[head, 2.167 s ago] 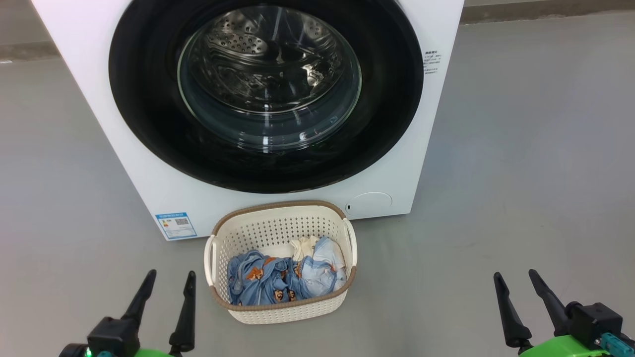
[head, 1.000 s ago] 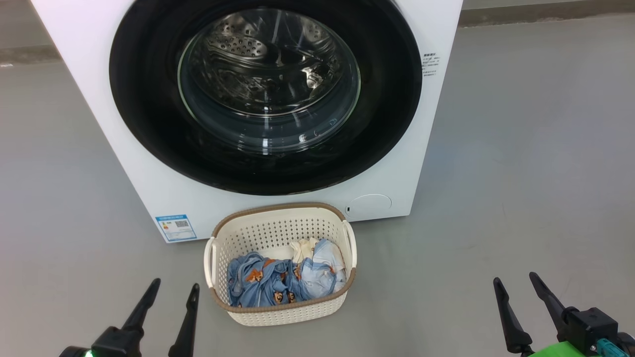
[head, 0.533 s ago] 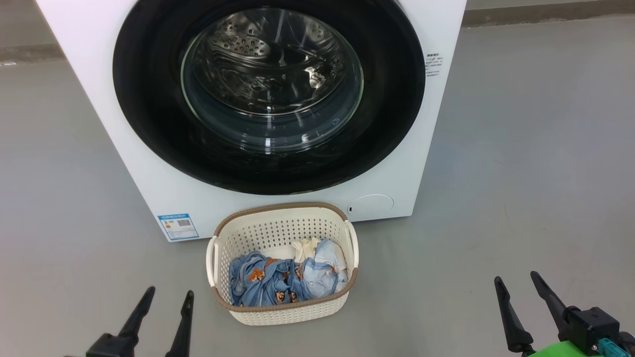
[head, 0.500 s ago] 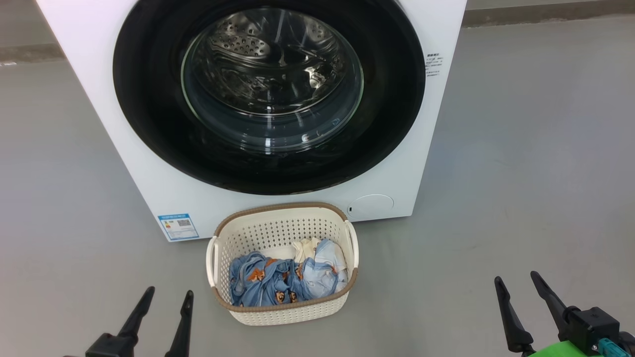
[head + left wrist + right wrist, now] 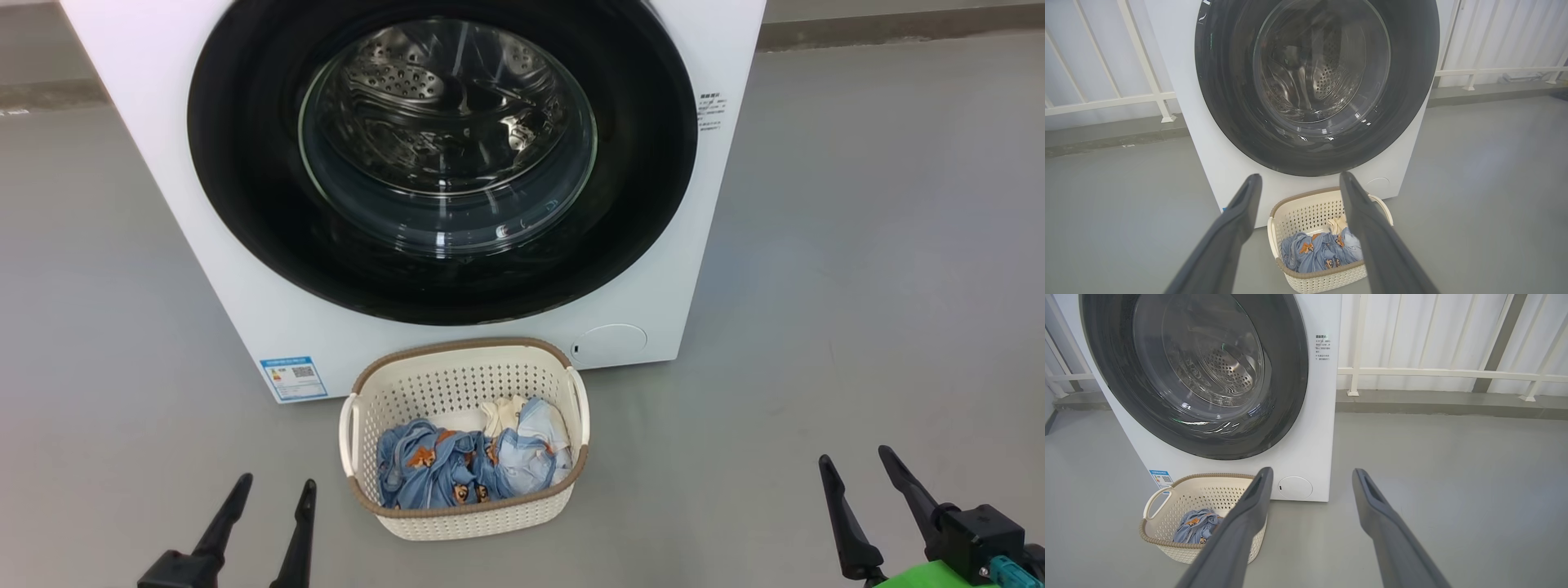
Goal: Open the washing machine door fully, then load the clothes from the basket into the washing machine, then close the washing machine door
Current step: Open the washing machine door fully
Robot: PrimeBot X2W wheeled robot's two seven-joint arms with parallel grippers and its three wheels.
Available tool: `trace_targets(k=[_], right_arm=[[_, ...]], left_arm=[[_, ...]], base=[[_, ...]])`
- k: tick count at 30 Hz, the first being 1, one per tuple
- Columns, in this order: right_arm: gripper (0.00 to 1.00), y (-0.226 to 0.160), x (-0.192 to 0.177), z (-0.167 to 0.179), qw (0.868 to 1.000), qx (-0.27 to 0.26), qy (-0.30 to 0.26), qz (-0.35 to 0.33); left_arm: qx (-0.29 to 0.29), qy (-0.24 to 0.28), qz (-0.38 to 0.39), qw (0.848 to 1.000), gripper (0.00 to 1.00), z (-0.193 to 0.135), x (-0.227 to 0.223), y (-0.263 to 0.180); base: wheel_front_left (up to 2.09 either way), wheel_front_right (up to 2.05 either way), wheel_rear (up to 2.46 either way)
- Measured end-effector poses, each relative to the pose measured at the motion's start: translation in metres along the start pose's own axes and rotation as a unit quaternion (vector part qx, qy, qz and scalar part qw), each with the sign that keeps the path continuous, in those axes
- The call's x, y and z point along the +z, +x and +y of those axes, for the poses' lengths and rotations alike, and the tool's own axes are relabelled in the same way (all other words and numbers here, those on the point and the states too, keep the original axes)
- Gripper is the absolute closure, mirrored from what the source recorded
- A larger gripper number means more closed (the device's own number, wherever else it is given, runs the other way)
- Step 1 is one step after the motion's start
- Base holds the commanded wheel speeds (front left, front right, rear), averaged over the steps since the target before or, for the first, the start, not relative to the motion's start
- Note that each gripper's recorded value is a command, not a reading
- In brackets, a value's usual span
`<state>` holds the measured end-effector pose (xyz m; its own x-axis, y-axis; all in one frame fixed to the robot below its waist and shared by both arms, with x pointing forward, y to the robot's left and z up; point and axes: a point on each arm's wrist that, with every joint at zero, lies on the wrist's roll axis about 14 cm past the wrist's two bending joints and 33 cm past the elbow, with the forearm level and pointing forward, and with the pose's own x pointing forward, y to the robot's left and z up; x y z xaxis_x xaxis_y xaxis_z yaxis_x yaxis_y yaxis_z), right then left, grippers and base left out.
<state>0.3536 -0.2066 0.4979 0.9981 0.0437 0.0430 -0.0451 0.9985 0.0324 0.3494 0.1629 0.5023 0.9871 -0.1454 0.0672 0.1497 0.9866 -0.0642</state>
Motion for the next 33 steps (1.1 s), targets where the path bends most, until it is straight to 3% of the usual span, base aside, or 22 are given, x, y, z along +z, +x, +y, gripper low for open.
trace_targets(k=[19,33], right_arm=[[0.00,-0.0009,0.0017,-0.0012,1.000,-0.001,-0.002,-0.002],[0.00,-0.0016,0.0002,-0.0012,1.000,-0.003,0.002,-0.001]], left_arm=[[0.006,-0.001,-0.006,1.000,0.00,0.0025,0.0038,-0.0029],[0.005,0.000,-0.009,1.000,0.00,0.0022,0.0056,-0.0012]], base=[[0.08,0.08,-0.16],[0.96,0.96,-1.92]])
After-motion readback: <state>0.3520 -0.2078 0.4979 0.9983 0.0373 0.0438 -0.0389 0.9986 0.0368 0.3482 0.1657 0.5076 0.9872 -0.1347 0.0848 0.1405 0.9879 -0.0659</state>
